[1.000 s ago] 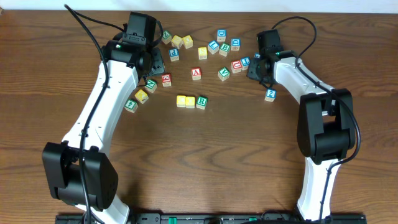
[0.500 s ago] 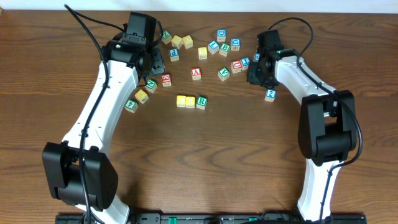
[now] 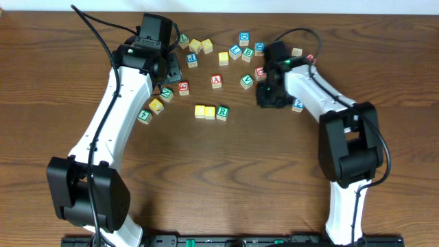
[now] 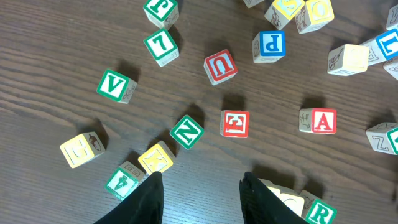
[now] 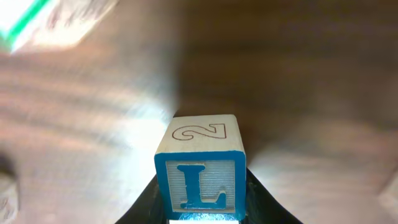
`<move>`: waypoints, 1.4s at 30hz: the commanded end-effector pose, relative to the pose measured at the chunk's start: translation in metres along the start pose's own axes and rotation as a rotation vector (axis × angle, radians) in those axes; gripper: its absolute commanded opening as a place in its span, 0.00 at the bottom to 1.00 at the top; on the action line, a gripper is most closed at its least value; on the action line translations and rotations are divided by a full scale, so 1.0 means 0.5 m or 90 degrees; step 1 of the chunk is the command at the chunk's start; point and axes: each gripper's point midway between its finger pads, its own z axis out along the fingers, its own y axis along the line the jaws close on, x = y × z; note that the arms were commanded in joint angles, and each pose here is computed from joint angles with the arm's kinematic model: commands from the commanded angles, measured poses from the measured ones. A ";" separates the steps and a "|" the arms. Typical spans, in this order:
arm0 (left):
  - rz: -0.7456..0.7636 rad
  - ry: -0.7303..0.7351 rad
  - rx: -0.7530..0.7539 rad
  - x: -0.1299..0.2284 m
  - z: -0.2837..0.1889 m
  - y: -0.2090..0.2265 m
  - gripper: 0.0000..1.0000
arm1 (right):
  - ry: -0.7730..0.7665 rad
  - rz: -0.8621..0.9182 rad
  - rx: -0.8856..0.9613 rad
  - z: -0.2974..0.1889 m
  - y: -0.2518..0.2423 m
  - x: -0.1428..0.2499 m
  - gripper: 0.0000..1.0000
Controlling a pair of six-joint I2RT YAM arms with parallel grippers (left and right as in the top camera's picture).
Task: Spell out CORL
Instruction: 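Carry the blue L block toward the right of the R block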
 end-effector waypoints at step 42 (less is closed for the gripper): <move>0.012 -0.001 -0.013 0.002 0.000 0.011 0.40 | -0.048 0.004 0.017 0.004 0.115 0.033 0.25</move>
